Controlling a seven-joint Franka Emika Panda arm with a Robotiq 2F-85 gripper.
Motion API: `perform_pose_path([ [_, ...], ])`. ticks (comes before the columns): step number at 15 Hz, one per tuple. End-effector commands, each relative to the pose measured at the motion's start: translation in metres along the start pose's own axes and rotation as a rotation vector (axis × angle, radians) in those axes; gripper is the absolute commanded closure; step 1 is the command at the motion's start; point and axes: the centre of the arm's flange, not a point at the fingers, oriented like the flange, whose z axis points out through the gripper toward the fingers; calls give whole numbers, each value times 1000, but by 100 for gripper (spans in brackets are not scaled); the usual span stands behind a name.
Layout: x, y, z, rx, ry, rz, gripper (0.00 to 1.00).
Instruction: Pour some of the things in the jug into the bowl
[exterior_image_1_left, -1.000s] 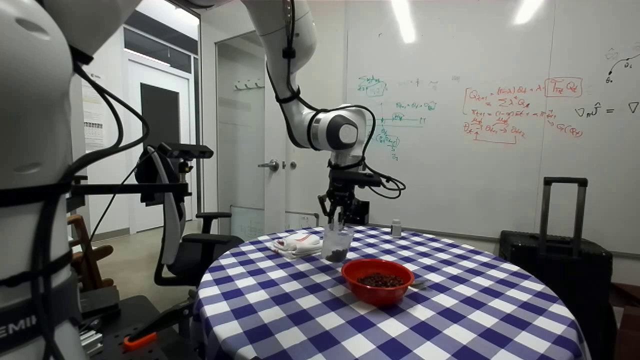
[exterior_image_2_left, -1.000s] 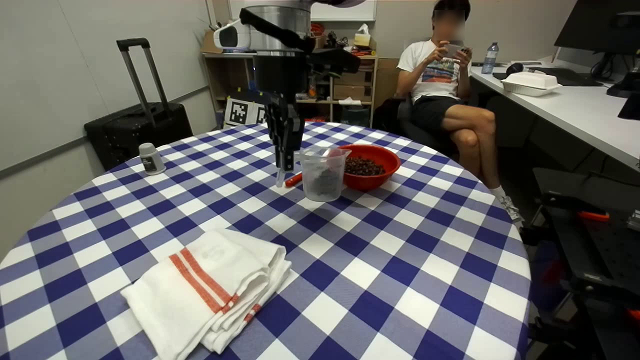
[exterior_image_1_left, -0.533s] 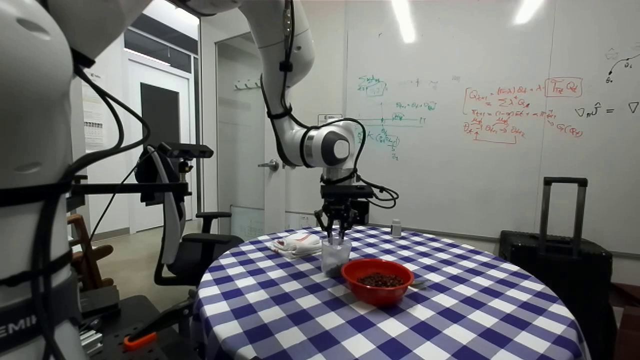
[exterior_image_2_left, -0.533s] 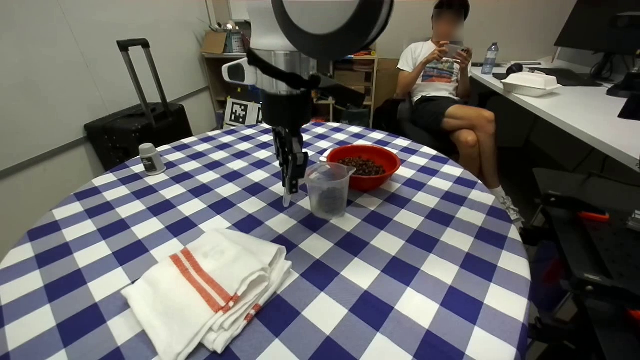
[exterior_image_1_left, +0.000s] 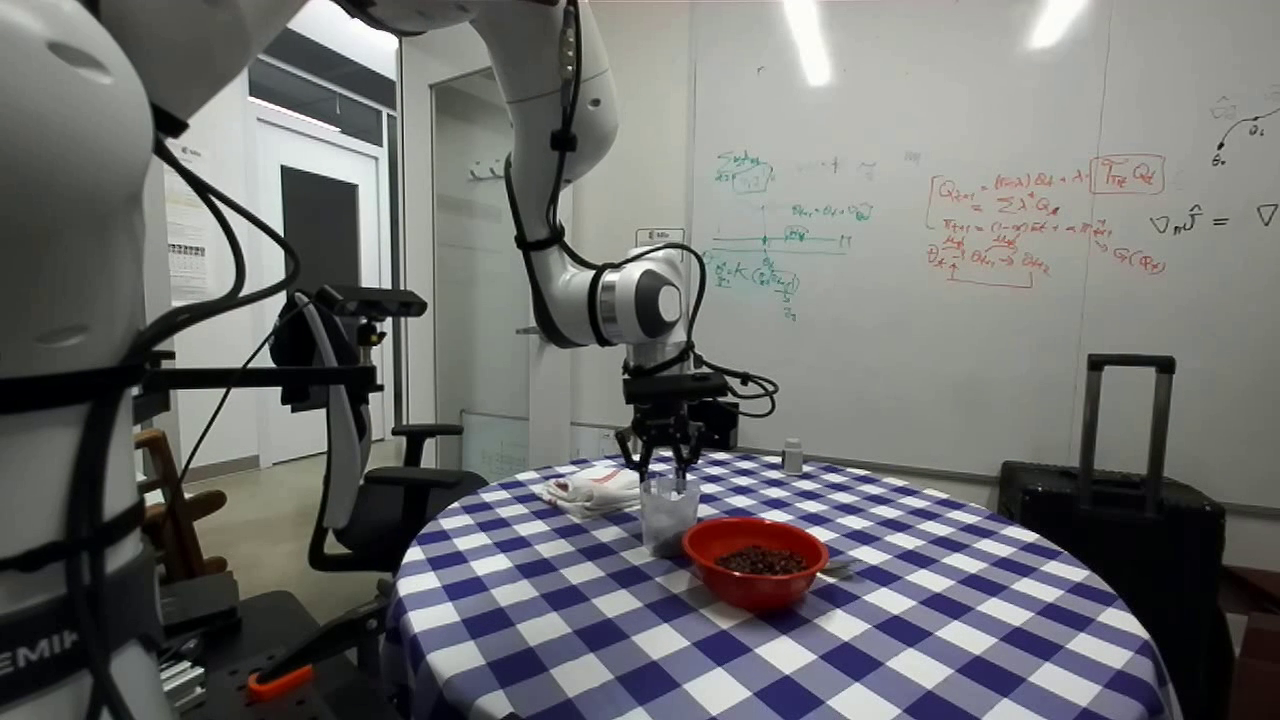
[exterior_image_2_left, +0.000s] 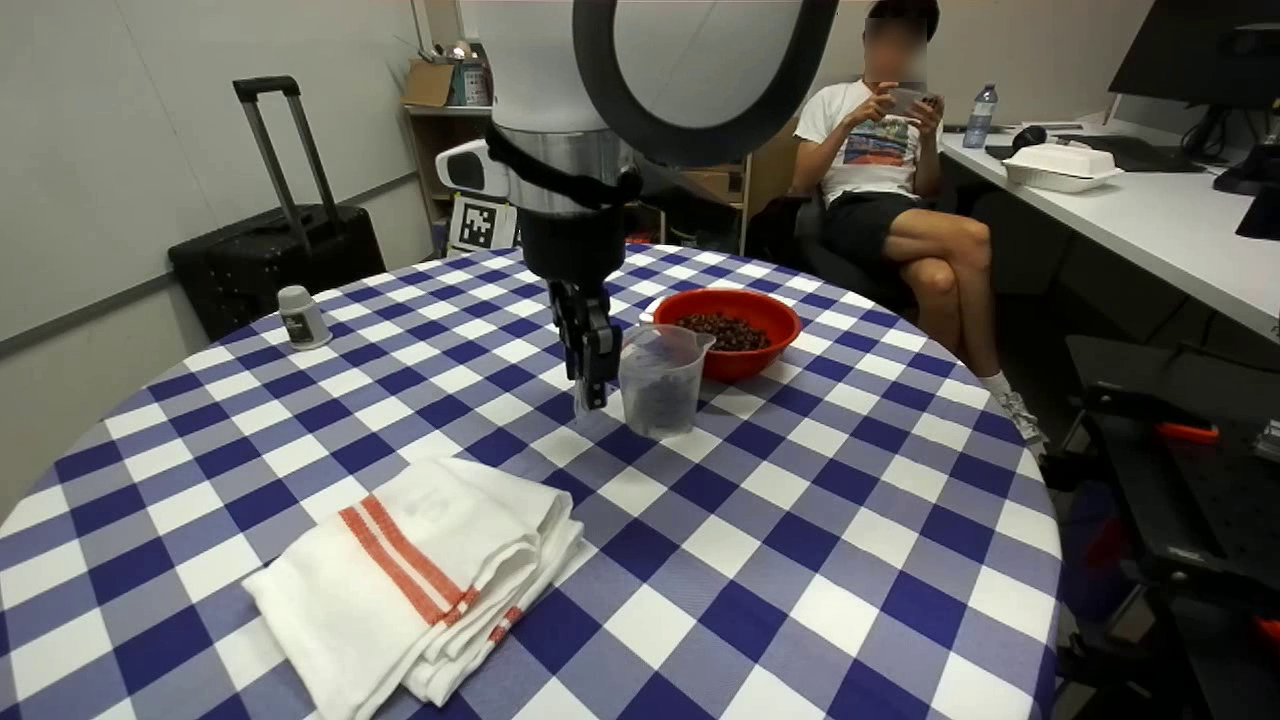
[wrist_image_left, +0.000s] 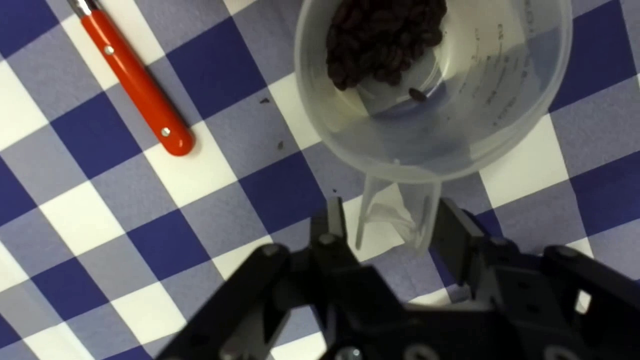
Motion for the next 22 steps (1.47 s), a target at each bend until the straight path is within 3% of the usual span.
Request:
perform_pose_path([
  [1, -5, -1, -8, 16, 13, 32, 19],
  [4, -12, 9, -30, 51, 21, 126, 0],
  [8, -35, 33, -75, 25, -7, 312, 0],
  [12, -81, 45, -118, 10, -29, 443, 0],
  [20, -194, 18, -178, -81, -16, 796, 0],
  [21, -164, 47, -158, -54, -30, 717, 0],
  [22, -175, 41, -164, -56, -27, 750, 0],
])
